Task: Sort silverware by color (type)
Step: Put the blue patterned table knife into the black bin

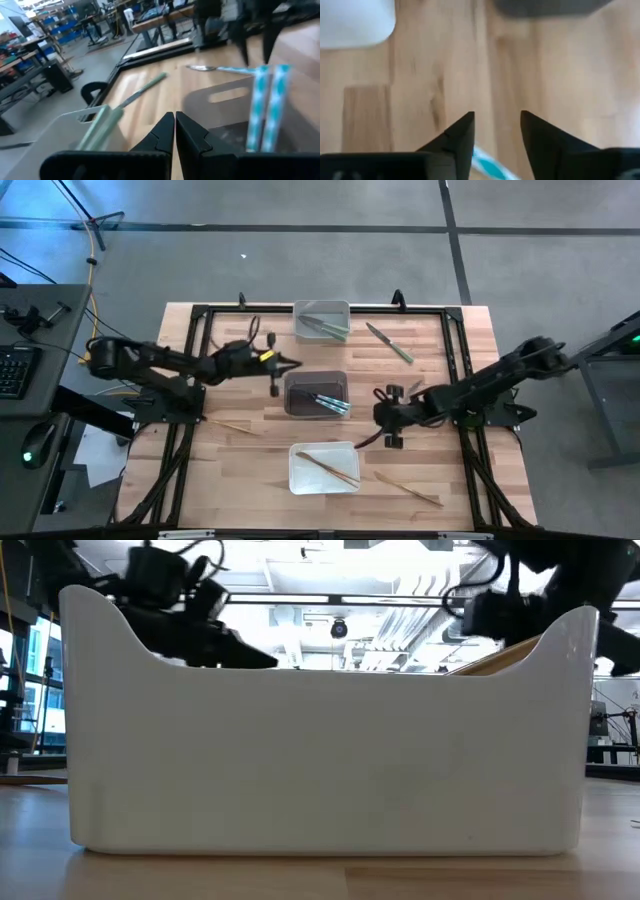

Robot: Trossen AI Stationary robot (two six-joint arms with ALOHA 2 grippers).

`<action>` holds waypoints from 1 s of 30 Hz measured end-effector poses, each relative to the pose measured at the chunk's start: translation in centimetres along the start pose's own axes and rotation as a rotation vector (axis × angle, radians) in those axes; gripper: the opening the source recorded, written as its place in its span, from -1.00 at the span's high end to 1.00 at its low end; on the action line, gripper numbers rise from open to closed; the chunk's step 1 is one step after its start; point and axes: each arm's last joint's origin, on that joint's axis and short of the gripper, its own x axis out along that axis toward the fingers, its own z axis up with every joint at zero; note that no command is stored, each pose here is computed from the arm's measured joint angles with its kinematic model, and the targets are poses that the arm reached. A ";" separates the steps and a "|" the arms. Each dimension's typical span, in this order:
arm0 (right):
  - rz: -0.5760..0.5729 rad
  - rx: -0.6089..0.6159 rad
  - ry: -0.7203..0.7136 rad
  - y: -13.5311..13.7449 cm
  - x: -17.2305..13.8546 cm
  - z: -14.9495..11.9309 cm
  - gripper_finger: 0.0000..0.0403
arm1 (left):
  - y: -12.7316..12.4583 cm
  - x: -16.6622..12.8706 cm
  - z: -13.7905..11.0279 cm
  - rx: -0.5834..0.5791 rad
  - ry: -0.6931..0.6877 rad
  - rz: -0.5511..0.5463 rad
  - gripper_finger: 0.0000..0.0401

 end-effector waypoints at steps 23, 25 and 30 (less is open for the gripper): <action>0.048 -0.117 0.258 0.6 3.5 -1.9 0.12 | -2.3 -2.5 -1.4 -0.015 0.026 0.022 0.96; 0.043 -0.101 0.257 0.7 3.6 -1.9 0.18 | -2.3 -2.5 -1.4 -0.020 0.025 0.022 0.96; 0.054 -0.088 0.242 0.8 3.4 -1.5 0.56 | -2.3 -2.5 -1.4 -0.021 0.030 0.020 0.96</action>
